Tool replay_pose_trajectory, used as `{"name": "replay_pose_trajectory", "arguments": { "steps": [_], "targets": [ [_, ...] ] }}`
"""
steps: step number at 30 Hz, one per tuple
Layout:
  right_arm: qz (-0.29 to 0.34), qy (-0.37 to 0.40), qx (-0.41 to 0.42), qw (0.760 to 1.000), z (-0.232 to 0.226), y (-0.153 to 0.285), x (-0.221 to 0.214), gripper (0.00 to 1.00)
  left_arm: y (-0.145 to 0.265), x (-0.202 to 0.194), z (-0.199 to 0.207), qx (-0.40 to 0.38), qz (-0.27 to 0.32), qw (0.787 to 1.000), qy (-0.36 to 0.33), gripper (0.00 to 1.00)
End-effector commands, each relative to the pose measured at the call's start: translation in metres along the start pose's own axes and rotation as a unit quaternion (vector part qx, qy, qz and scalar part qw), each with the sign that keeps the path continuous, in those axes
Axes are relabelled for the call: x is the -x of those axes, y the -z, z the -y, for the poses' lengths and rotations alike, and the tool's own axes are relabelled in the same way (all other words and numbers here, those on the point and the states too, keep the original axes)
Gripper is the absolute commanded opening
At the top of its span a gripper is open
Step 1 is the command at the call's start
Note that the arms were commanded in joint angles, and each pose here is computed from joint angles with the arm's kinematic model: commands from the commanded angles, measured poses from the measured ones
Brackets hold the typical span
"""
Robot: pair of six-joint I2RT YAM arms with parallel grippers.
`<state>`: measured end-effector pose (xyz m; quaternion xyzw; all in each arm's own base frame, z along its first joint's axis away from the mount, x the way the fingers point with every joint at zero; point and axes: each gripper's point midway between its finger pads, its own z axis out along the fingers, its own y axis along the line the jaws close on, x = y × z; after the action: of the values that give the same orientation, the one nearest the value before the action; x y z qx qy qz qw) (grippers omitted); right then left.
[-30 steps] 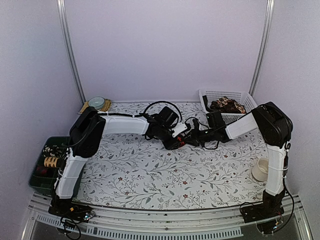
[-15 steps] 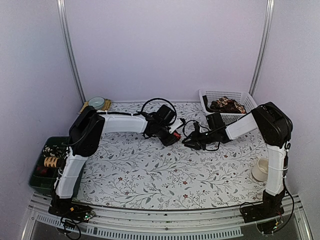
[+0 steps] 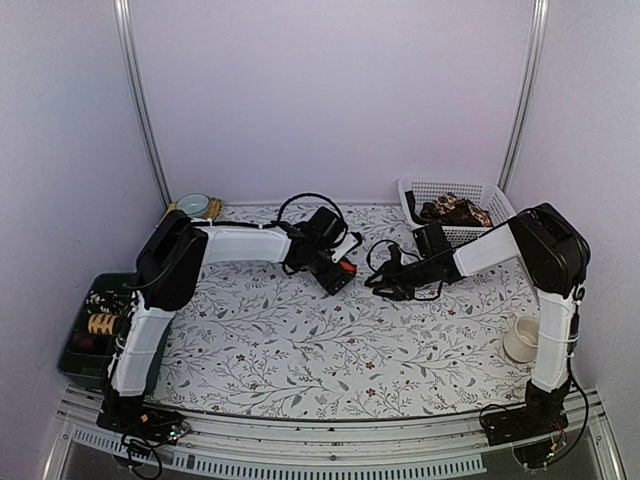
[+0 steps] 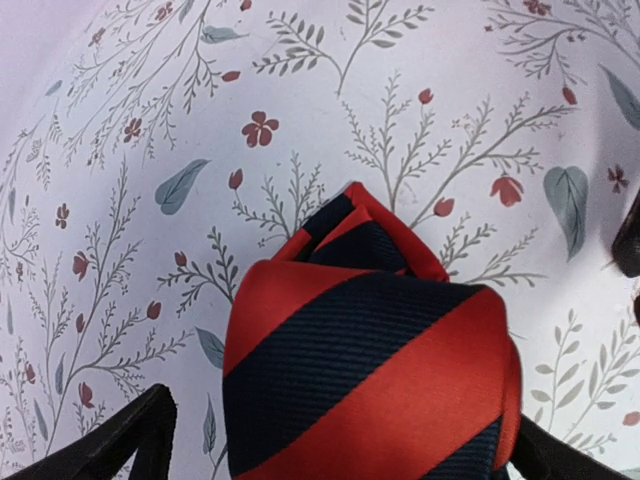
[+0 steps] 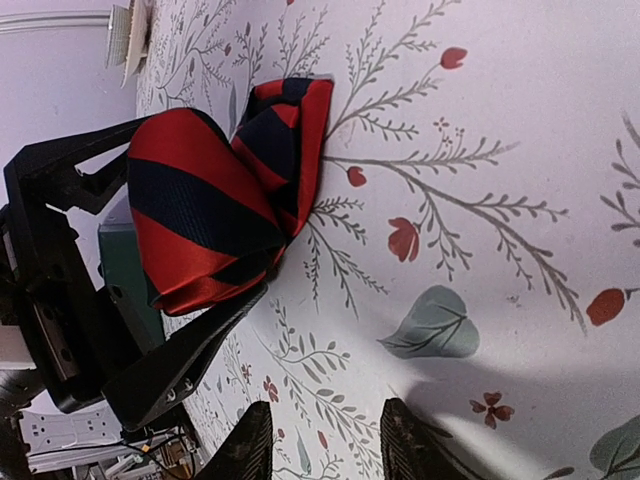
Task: Roll the ties
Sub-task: Roll the tie at the center of the board.
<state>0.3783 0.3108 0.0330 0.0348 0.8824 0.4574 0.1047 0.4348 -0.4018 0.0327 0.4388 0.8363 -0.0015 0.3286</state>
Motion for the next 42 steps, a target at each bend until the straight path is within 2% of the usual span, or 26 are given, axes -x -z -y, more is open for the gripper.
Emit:
{"name": "replay_pose_trajectory", "arguments": {
  "steps": [1, 6, 9, 14, 17, 20, 23, 28, 33, 37, 39, 42],
  "targets": [
    [0.042, 0.047, 0.027, 0.998, -0.05, 0.036, 0.018, 0.37, 0.014, 0.009, -0.017, 0.007, 0.018, 1.0, 0.023, 1.0],
    [0.044, 0.044, 0.025, 0.998, -0.047, 0.041, 0.018, 0.38, 0.047, 0.036, -0.012, -0.026, 0.066, 0.997, 0.024, 1.0],
    [0.048, 0.046, 0.024, 0.997, -0.048, 0.046, 0.02, 0.43, 0.076, 0.048, -0.01, -0.044, 0.089, 0.995, 0.03, 1.0],
    [0.055, 0.061, 0.024, 0.996, -0.055, 0.056, 0.026, 0.5, 0.137, 0.047, -0.03, -0.029, 0.11, 0.99, 0.084, 1.0],
    [0.058, 0.074, 0.026, 0.995, -0.062, 0.06, 0.028, 0.51, 0.18, 0.023, -0.067, 0.034, 0.095, 0.985, 0.139, 1.0],
    [0.06, 0.09, 0.032, 0.994, -0.071, 0.065, 0.029, 0.51, 0.209, -0.024, -0.104, 0.091, 0.057, 0.974, 0.202, 1.0],
    [0.065, 0.103, 0.037, 0.992, -0.078, 0.07, 0.03, 0.51, 0.236, -0.077, -0.135, 0.132, 0.034, 0.948, 0.289, 1.0],
    [0.065, 0.112, 0.048, 0.99, -0.086, 0.075, 0.027, 0.51, 0.263, -0.154, -0.153, 0.174, -0.003, 0.898, 0.403, 1.0],
    [0.064, 0.116, 0.052, 0.99, -0.087, 0.077, 0.022, 0.51, 0.267, -0.219, -0.158, 0.208, -0.061, 0.87, 0.443, 1.0],
    [0.063, 0.117, 0.056, 0.99, -0.089, 0.079, 0.02, 0.51, 0.265, -0.255, -0.168, 0.226, -0.081, 0.848, 0.472, 1.0],
    [0.062, 0.119, 0.058, 0.989, -0.091, 0.079, 0.019, 0.5, 0.262, -0.267, -0.173, 0.232, -0.085, 0.843, 0.478, 1.0],
    [0.064, 0.121, 0.059, 0.989, -0.093, 0.081, 0.018, 0.5, 0.25, -0.274, -0.179, 0.218, -0.081, 0.845, 0.482, 1.0]
  ]
}}
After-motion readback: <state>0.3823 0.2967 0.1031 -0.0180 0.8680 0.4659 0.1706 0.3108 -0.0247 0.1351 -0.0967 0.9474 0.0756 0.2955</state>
